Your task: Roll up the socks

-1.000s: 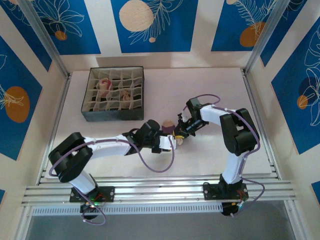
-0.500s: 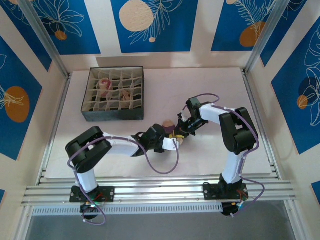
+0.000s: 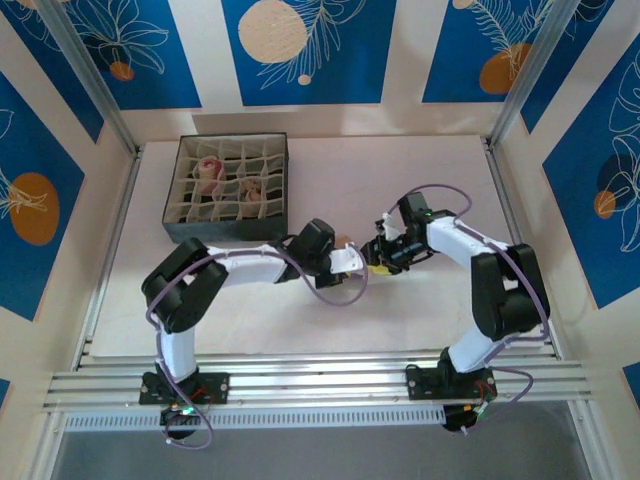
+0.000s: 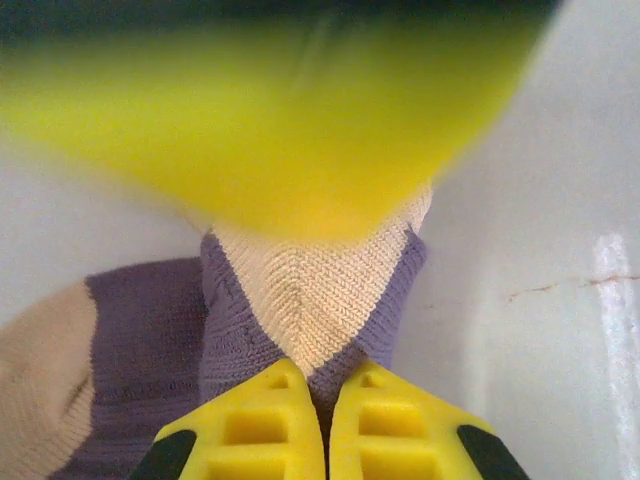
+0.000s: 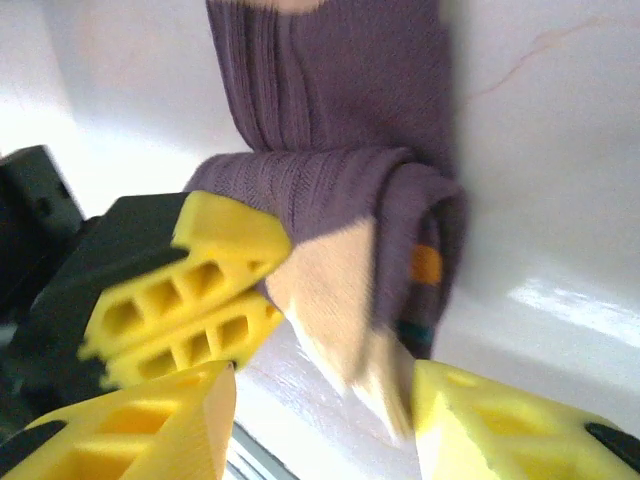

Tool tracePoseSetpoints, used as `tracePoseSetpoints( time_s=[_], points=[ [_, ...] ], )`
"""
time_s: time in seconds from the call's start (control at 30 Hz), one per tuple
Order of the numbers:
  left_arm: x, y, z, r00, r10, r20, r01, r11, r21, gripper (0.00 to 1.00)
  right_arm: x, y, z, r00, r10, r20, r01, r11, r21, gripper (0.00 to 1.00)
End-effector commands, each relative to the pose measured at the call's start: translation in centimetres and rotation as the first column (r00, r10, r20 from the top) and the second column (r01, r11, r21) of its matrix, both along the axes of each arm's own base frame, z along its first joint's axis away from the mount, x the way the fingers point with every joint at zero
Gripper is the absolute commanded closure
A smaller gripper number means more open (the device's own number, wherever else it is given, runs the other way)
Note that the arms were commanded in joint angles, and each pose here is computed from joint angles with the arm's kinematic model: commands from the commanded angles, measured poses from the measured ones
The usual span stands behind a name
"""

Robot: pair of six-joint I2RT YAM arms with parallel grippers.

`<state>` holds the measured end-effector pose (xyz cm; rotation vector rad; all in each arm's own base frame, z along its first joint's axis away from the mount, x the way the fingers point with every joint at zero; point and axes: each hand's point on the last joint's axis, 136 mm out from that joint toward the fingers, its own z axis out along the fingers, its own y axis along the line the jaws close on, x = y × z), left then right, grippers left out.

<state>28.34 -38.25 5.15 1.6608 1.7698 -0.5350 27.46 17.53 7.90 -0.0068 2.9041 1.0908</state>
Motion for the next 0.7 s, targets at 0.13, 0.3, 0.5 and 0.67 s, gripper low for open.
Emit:
tracePoseSetpoints(
  time_s=[0.13, 0.3, 0.5, 0.67],
  points=[
    [-2.9, 4.0, -4.4, 0.788, 0.180, -0.589, -0.152, 0.984, 0.097, 1.00, 0.9, 0.3, 0.9, 0.997, -0.003, 0.083, -0.003, 0.997, 0.077, 0.49],
    [-0.6, 4.5, -5.2, 0.631, 0.265, -0.729, -0.272, 0.956, 0.112, 1.00, 2.4, 1.0, 0.5, 0.992, 0.001, 0.127, -0.015, 0.994, 0.107, 0.47],
    [0.9, 5.3, -6.4, 0.549, 0.329, -0.768, -0.317, 0.932, 0.173, 1.00, 4.0, 2.6, 0.0, 0.989, 0.042, 0.139, -0.060, 0.990, 0.130, 0.46],
    [1.2, 5.3, -7.1, 0.526, 0.344, -0.778, -0.317, 0.928, 0.197, 1.00, 4.7, 3.8, -1.5, 0.992, 0.076, 0.099, -0.088, 0.988, 0.123, 0.46]
  ],
)
